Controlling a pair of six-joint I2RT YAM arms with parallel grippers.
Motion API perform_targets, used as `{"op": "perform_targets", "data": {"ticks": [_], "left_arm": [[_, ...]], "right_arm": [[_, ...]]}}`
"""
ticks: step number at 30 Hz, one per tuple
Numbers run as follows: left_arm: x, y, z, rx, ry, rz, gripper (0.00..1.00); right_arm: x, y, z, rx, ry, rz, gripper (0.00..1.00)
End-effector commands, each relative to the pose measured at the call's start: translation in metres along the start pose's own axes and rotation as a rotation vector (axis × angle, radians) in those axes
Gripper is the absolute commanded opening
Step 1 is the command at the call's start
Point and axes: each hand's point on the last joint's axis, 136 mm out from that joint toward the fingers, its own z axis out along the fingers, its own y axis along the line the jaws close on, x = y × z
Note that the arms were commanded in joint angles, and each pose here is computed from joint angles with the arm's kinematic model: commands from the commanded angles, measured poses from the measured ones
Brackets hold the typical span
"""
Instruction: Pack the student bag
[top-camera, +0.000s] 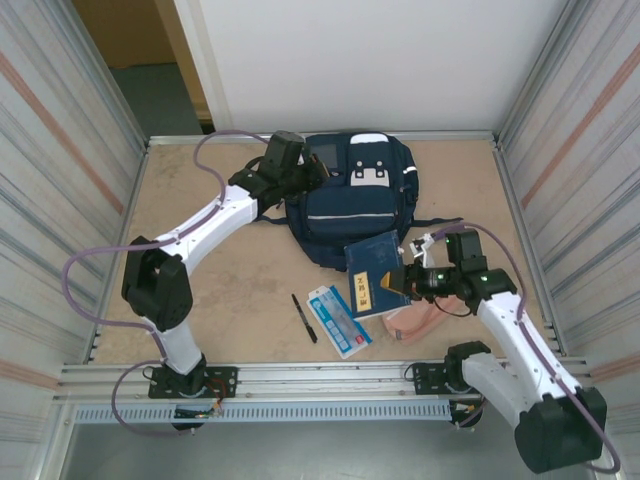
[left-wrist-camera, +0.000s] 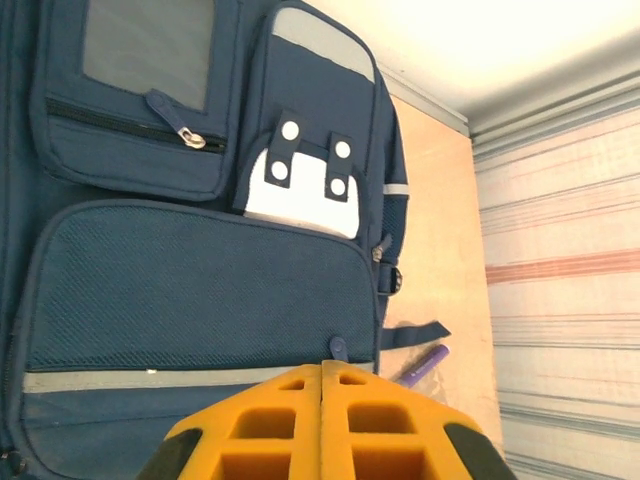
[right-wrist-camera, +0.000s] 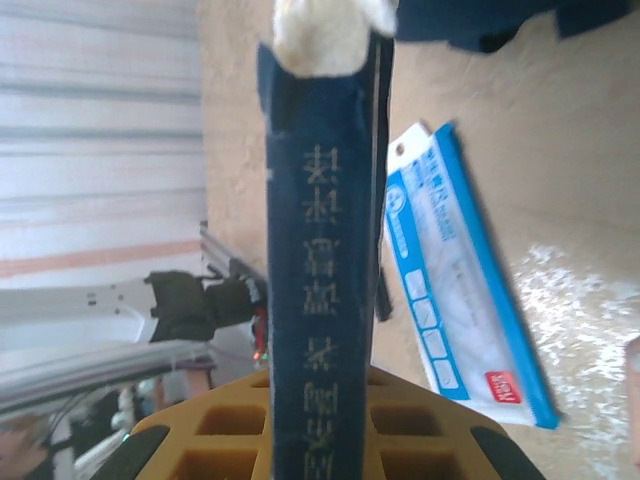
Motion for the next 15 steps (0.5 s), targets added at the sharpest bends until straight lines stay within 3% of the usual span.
{"op": "perform_targets", "data": {"ticks": [1, 3, 11, 15], "left_arm": [[-0.004, -0.029, -0.008, 0.108, 0.018, -0.032, 0.0], [0.001, -0.031, -0.008, 0.124, 0.043, -0.038, 0.0], [0.017, -0.025, -0.013, 0.13, 0.097, -0.058, 0.0], [0.028, -0.026, -0.015, 0.131, 0.122, 0.018, 0.0]], "right_arm": [[0.001, 0.03, 0.014, -0.152, 0.101, -0.027, 0.0], [-0.006, 0.031, 0.022, -0.15, 0.122, -0.023, 0.0], [-0.053, 0.02, 0.021, -0.161, 0.006, 0.038, 0.0], [-0.067, 0.004, 0.016, -0.091, -0.058, 0.11, 0.0]]}}
